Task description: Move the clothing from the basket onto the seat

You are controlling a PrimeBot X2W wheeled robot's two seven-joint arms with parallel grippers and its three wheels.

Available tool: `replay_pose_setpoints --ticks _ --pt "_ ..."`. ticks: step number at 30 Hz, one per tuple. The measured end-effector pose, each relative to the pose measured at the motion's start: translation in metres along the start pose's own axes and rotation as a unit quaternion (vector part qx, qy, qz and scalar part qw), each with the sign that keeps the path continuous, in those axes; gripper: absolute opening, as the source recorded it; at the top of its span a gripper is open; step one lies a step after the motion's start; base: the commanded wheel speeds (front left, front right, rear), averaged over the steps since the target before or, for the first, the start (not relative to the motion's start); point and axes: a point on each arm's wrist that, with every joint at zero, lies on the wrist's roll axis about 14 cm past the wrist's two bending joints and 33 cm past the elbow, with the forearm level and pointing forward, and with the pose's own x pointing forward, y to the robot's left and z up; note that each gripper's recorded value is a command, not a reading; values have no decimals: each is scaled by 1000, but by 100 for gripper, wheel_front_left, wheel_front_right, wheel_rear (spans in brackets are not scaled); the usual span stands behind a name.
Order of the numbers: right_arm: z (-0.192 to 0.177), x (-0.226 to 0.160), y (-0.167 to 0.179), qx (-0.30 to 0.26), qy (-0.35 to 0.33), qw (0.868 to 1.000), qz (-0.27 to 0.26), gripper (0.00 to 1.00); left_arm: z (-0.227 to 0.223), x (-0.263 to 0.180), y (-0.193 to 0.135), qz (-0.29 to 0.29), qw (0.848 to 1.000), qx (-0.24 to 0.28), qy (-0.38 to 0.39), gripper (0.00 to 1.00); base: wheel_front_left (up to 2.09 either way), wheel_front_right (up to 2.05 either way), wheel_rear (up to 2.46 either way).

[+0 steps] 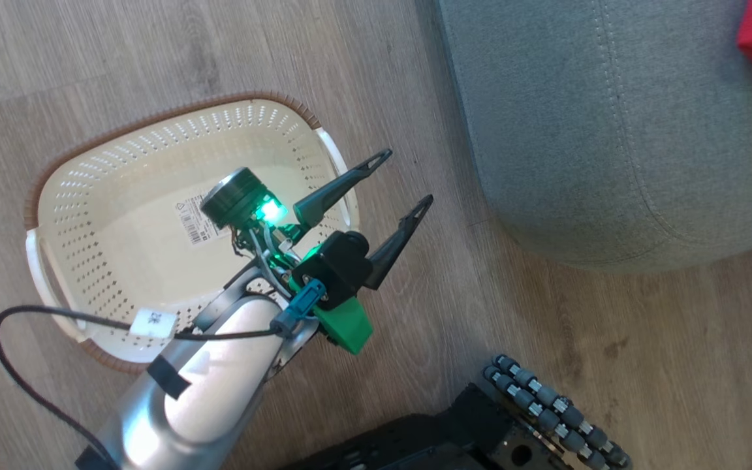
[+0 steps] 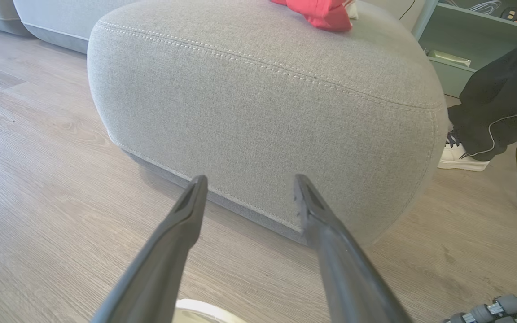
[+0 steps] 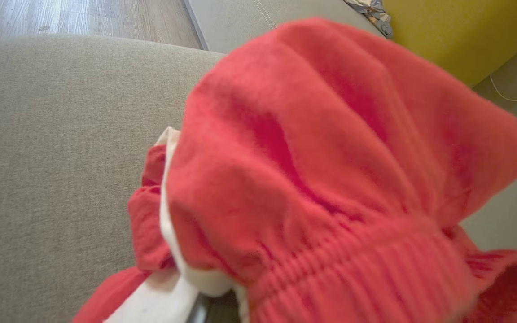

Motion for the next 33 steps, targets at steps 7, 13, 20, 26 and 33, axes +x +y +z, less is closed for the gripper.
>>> replay_pose_setpoints --ticks 7,13,20,26,33 --pt "3 -10 -6 -6 0 1000 -1 100 10 2 -5 -7 1000 14 -6 100 0 0 0" --pt "18 -25 -11 -35 -10 999 7 100 32 4 -20 -23 999 38 -19 100 0 0 0" --pt "41 -47 -14 -50 -33 998 19 100 72 7 -31 -18 997 50 -49 100 0 0 0" --pt "58 -69 -18 -67 -61 995 30 100 90 -3 -49 -15 997 55 -53 100 0 0 0" --pt "102 -96 -14 -39 -140 988 45 100 115 -14 -57 4 995 78 -65 100 0 0 0"
